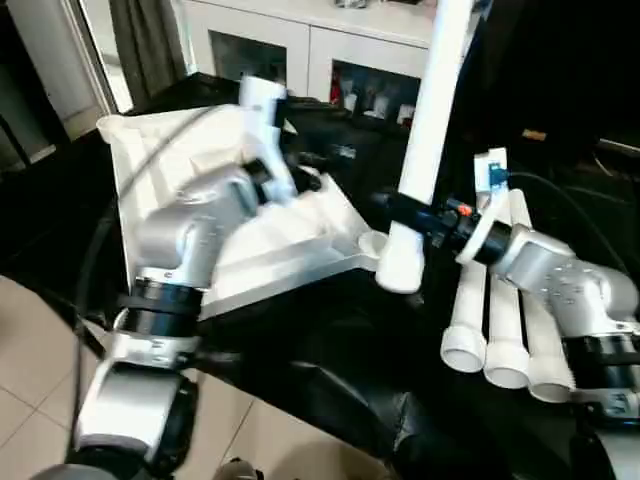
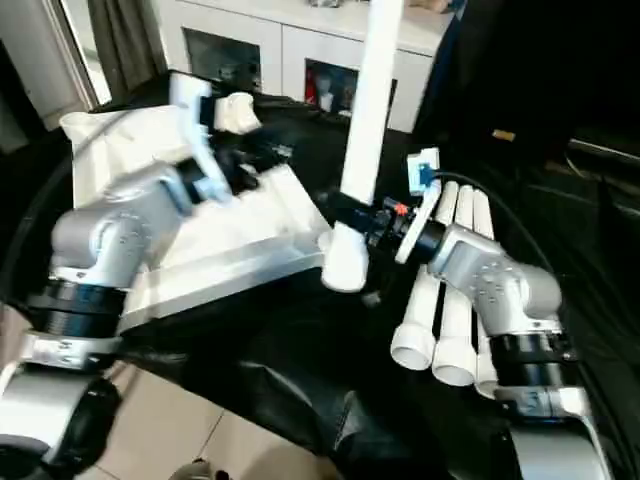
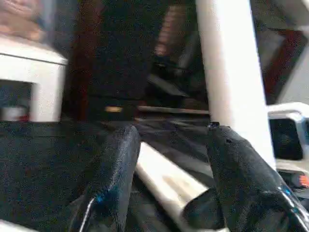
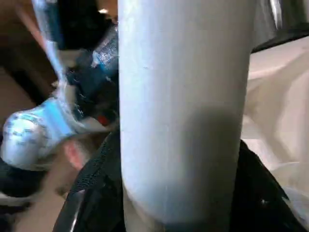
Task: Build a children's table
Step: Pick table leg
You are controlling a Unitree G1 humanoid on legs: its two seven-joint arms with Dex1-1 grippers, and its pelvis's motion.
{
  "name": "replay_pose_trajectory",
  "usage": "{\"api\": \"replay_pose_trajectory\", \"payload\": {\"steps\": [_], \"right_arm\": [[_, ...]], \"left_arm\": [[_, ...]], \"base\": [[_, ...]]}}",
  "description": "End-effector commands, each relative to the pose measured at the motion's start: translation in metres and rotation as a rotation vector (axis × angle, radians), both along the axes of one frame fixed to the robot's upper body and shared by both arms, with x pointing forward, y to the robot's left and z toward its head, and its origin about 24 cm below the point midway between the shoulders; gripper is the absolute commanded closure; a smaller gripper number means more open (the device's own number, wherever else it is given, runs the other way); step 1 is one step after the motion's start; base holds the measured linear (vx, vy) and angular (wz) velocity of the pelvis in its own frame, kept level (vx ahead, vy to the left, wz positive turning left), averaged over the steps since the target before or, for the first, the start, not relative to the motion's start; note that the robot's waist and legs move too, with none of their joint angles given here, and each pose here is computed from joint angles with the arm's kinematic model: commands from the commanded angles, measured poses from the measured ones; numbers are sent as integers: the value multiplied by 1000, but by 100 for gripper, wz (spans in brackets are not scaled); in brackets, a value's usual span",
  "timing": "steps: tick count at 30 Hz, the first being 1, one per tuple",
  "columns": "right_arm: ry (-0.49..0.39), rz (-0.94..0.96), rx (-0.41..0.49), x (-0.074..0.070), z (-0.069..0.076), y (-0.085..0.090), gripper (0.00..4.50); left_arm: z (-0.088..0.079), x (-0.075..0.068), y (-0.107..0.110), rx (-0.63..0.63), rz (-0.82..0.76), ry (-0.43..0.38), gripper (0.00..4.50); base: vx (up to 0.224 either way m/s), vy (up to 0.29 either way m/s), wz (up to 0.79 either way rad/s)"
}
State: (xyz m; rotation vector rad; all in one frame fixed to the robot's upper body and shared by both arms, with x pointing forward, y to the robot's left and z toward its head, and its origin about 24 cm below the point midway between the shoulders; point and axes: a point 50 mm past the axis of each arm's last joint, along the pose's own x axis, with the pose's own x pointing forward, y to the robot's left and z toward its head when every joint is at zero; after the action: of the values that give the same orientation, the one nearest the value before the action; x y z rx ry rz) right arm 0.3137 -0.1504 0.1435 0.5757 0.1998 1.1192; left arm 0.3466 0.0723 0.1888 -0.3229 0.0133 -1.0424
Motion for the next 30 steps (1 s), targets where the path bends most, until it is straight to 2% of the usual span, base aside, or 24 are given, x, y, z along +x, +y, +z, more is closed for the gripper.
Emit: {"api": "replay_pose_trajectory", "payload": {"steps": [1, 3, 7, 8, 11, 13, 19, 21, 23, 24, 27, 28, 30], "right_arm": [[7, 50, 35, -8, 12, -2, 265], [18, 66, 33, -11, 13, -2, 265], [36, 83, 25, -15, 13, -2, 265], [37, 79, 16, -15, 13, -3, 265], [33, 55, -5, -15, 14, -3, 265], [21, 34, -22, -14, 16, -1, 265], [-13, 14, -87, -13, 18, 4, 265], [-47, -45, -193, -9, 17, 13, 265], [-61, -77, -255, -6, 15, 17, 265], [-81, -112, -335, -4, 11, 26, 265], [-96, -141, -382, -4, 9, 37, 265], [-111, -170, -418, -3, 7, 42, 265], [-115, -224, -458, 0, 5, 45, 265]], "left_arm": [[17, -7, -13, -67, -88, -8, 177], [19, -9, -16, -95, -111, 23, 143], [21, -16, -20, -147, -184, 62, 131], [21, -18, -21, -163, -202, 68, 105], [22, -21, -22, -201, -222, 90, 98], [23, -22, -21, -224, -230, 105, 66], [18, -23, -23, -204, -210, 131, 23], [10, -19, -30, -144, -129, 156, 8], [7, -17, -32, -115, -85, 173, 1], [2, -13, -37, -102, -14, 225, 0], [2, -11, -41, -108, 38, 238, 0], [1, -8, -41, -95, 93, 235, 30], [-1, -3, -40, -82, 176, 246, 37]], "base": [[0, 0, 0], [0, 0, 0], [0, 0, 0], [0, 0, 0], [0, 0, 0], [0, 0, 0], [0, 0, 0], [0, 0, 0], [0, 0, 0], [0, 0, 0], [0, 0, 0], [0, 0, 0], [0, 0, 0]]}}
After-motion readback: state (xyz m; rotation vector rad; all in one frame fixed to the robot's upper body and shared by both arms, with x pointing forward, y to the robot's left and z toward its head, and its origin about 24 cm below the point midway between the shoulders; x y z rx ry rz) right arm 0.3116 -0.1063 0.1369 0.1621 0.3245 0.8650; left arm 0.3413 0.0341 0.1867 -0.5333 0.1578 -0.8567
